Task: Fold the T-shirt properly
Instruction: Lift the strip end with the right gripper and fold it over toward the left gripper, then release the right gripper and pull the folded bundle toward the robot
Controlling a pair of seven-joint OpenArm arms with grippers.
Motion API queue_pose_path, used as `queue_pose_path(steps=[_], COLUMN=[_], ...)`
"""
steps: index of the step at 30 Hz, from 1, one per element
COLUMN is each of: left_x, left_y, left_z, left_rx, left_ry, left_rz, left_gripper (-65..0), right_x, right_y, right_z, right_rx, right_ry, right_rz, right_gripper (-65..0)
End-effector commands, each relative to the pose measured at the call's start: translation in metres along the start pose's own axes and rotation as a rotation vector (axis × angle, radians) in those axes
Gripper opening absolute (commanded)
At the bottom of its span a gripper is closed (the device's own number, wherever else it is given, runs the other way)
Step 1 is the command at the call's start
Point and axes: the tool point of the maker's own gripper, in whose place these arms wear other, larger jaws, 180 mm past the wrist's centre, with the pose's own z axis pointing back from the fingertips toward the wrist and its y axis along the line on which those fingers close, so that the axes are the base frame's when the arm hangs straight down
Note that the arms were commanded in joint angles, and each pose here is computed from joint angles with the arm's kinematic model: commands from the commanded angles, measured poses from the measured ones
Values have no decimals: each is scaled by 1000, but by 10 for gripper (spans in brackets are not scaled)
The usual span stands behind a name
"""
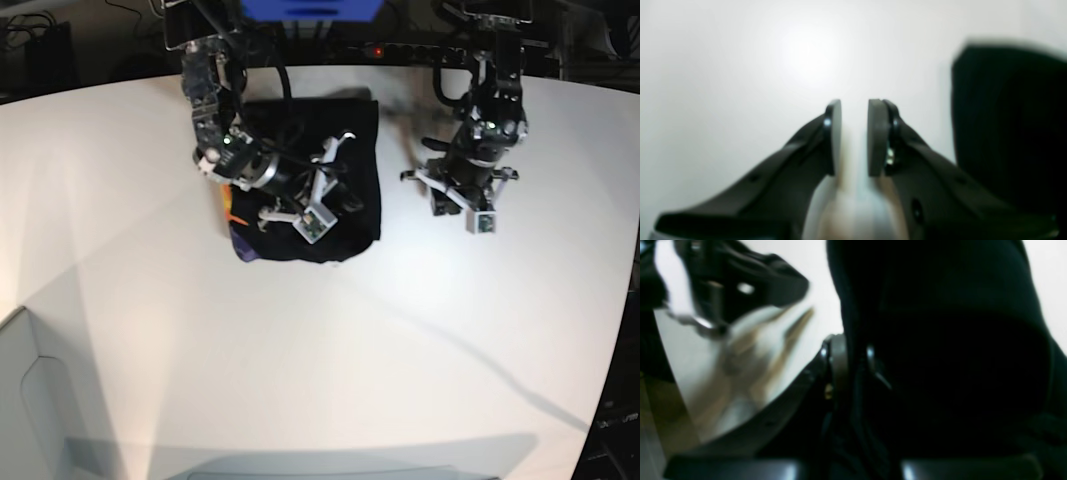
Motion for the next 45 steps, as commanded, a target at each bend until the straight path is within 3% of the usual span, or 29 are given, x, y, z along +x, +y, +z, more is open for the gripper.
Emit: queue_pose_path(steps=[1,5,7,11,18,30,34,35,38,45], left_x=[14,28,36,41,47,44,43,43,42,47], left_y=[10,57,76,112,129,128,128,128,129,129], left_z=[8,29,38,53,61,61,61,61,61,63], left_rx=[23,144,195,289,334,332,334,334,334,335], left_ry=[-53,-114,-142,-177,-202,-198,-197,-197,-195,-205], left_rz=[5,62,83,131,143,150,150,150,149,141], left_gripper=[-517,-517,-517,-517,-517,-517,-517,-517,-517,-517], right_x=[17,32,46,70,71,22,17,19,24,29], right_y=[6,11,15,12,-45,-44,-46,-45,-42,13], right_z=[1,12,24,51,95,79,76,76,80,77], right_rx=[19,6,-8,-63,-254,-213,-209,-208,-213,-98], right_ry=[-62,-113,-158,-229,-234,-121,-108,-111,-125,-144], right_rz=[6,25,47,103,129,48,38,42,51,85], right_gripper=[-512,-350,-316,-315,-310,-310,-361,-412,-648,-650])
